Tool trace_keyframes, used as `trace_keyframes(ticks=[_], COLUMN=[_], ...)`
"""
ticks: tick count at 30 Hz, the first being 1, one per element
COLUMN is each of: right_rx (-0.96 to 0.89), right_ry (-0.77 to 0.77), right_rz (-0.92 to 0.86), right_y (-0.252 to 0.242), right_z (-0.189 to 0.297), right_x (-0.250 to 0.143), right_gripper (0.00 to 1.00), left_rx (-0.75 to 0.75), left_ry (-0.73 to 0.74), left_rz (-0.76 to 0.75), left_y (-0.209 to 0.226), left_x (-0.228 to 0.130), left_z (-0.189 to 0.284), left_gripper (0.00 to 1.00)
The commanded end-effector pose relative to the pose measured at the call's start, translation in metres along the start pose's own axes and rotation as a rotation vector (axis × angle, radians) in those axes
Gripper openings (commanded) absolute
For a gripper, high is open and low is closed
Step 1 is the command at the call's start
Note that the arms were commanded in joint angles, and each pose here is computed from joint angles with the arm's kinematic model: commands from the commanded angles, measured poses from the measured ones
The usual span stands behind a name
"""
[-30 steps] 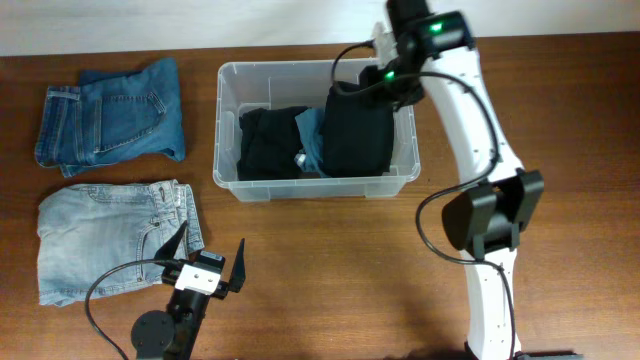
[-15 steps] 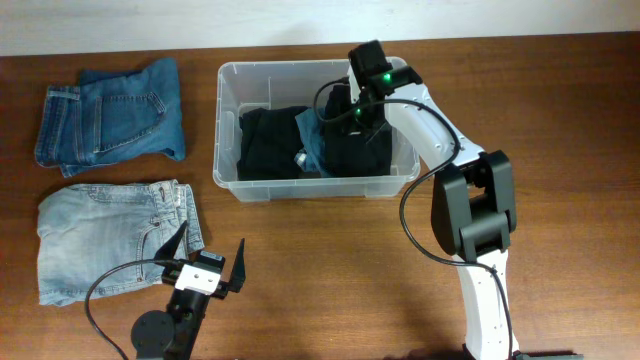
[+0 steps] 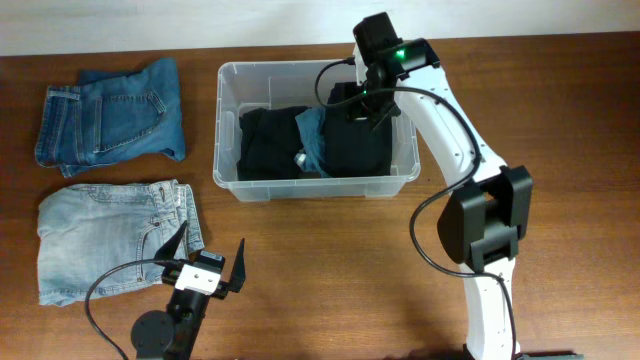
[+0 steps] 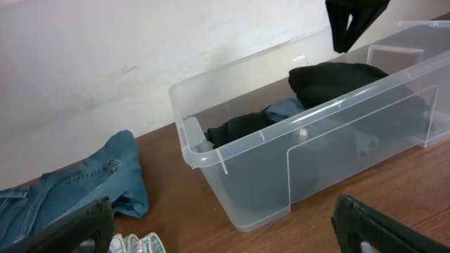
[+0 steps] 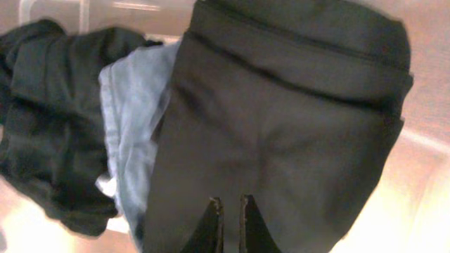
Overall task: Pack container
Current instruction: 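Press the black garment flat in the container with the right gripper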
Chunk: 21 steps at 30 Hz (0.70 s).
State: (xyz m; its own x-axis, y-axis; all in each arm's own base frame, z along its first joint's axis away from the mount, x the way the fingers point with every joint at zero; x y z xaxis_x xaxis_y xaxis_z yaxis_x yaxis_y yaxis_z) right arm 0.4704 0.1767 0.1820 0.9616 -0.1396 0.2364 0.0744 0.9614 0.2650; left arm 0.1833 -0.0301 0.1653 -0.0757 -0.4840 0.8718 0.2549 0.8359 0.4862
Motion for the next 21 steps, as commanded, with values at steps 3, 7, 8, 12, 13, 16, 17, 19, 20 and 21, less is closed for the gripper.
trace_keyframes(ticks=[3,7,8,12,13,16,17,19,20,21], right_rx=[-0.028,-0.057,-0.062,-0.087,-0.089,-0.069,-0.056,-0.021,-0.008,0.009], right_ry=[0.100,0.161,0.173,0.221,0.226,0.184,0.161,0.100,0.069,0.002], right_rz=[0.019,0.008,0.009,-0.014,-0.012,-0.005,-0.002,0.006,0.010,0.017], right_y=[0.012,0.008,0.006,-0.001,-0.001,0.003,0.007,0.016,0.020,0.027], right_z=[-0.016,-0.037,-0.044,-0.063,-0.067,-0.065,-0.061,-0.049,-0.044,-0.032], right_x=[-0.031,-0.049,-0.054,-0.071,-0.074,-0.066,-0.060,-0.046,-0.039,-0.025], right_gripper=[0.04,0.04,0.04,0.04,0.04,0.04,0.04,0.04,0.04,0.04], left_rx=[0.003,0.003,0.003,0.003,0.003,0.003,0.003,0.003,0.003,0.003], left_ry=[0.005,0.005,0.005,0.005,0.005,0.005,0.005,0.005,0.005,0.005], left_rz=[-0.010,-0.010,-0.010,-0.010,-0.010,-0.010,-0.010,-0.010,-0.010,-0.010], left_y=[0.000,0.000,0.000,0.000,0.000,0.000,0.000,0.000,0.000,0.000], left_x=[-0.001,-0.001,-0.001,-0.001,-0.001,-0.001,-0.001,-0.001,-0.001,-0.001], left_z=[0.000,0.000,0.000,0.000,0.000,0.000,0.000,0.000,0.000,0.000], left_gripper=[0.99,0.99,0.99,0.99,0.99,0.99,0.99,0.99,0.99,0.99])
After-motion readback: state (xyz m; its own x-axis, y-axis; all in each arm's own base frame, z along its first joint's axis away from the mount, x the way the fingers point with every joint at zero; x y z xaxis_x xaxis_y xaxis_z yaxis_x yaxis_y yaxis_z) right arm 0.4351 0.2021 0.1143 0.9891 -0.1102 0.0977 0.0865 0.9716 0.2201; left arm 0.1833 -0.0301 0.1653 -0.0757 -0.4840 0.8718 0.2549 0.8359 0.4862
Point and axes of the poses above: each gripper's point midway between its finger pads, its own z axis back along the fingers, its own y axis along the line the jaws close on, x = y × z, the point moved 6 cm from there along z, back along the fingers, and after that the axes turned 13 degrees about -z, right-handed, at the moved point
